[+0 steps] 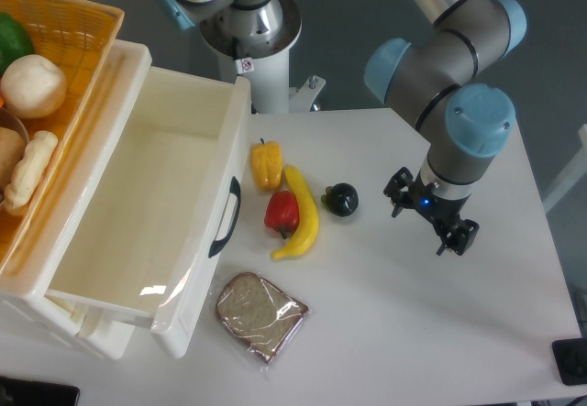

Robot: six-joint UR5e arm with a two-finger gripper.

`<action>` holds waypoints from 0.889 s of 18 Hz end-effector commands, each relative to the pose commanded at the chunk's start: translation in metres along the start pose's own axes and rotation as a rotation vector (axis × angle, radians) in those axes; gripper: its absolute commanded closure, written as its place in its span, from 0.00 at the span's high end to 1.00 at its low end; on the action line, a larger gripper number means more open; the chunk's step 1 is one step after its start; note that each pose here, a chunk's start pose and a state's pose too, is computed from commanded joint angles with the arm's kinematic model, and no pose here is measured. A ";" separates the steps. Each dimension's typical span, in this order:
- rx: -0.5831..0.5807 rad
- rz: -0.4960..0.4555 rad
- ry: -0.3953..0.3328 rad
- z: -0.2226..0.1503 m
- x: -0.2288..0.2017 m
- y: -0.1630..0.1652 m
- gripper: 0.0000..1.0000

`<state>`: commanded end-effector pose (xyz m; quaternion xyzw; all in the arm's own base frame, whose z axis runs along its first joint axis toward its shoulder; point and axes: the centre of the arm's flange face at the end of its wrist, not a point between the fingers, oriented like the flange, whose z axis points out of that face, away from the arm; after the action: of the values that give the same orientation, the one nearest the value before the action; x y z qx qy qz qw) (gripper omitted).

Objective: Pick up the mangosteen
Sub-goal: 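Move the open gripper over the dark round mangosteen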

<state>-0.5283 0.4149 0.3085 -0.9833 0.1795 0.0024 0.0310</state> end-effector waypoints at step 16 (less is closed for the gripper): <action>0.003 -0.026 0.071 0.037 0.053 0.004 1.00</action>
<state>-0.4803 0.3945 0.2704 -0.9849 0.1677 -0.0333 0.0260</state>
